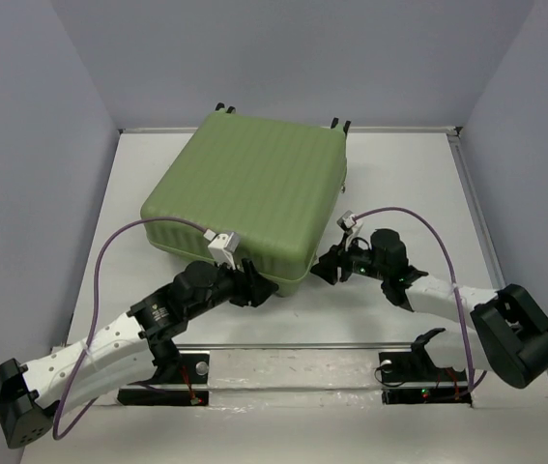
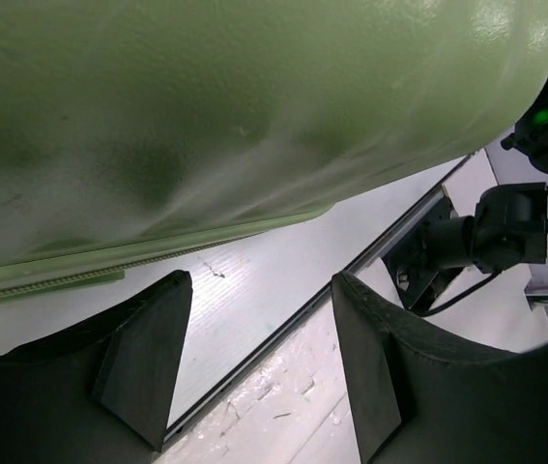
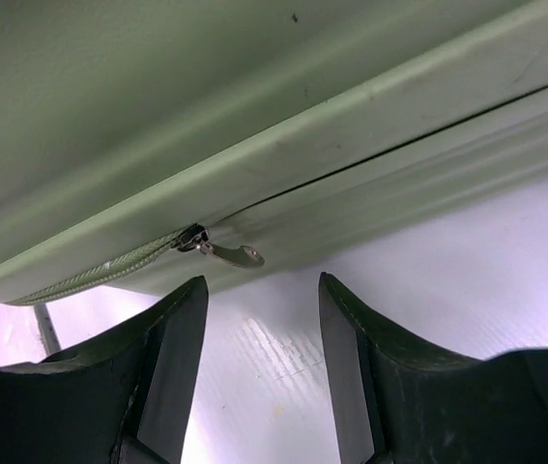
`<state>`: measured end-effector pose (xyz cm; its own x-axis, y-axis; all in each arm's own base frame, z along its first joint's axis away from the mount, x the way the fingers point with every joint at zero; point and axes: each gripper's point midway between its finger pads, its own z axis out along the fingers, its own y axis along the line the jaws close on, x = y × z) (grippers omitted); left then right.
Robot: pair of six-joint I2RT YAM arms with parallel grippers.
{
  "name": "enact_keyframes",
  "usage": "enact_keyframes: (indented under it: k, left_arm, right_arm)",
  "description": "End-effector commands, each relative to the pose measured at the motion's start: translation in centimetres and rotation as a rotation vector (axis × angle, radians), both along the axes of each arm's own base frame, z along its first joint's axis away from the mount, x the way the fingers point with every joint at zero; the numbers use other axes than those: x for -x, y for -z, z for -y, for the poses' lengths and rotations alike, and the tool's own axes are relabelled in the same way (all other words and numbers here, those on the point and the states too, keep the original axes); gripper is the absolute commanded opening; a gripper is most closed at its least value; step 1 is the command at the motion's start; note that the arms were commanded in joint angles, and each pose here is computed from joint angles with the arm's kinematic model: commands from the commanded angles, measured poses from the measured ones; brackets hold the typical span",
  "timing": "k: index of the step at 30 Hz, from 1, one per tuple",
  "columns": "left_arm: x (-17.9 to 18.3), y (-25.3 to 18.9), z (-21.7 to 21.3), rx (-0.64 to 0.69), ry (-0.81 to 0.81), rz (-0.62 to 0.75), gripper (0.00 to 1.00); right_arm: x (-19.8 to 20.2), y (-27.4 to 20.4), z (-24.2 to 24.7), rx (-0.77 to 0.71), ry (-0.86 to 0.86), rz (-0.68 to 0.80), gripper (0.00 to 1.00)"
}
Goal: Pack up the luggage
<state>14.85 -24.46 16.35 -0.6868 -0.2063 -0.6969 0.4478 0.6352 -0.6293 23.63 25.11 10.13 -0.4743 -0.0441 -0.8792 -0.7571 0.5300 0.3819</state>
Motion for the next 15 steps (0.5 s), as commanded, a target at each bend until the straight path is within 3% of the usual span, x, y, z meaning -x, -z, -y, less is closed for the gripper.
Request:
enact_keyframes:
  k: [1,9,15]
  left_arm:
    - [-0.7,-0.5,0.1,0.033,-0.036,0.027,0.7]
    - [-1.6,-0.6,-0.1,0.025,-0.082,0.044,0.69]
    - [-2.6,-1.1,0.3,0.054,-0.114,0.064,0.7]
  right_arm:
    - [-2.0,-4.8,-1.6,-0.076,-0.045,0.224,0.54]
    - [-2.3,-6.0,-2.1,-0.113,-0.054,0.268,0.47]
    - [-2.1,-6.3,-2.4,-0.155,-0.062,0.268,0.21]
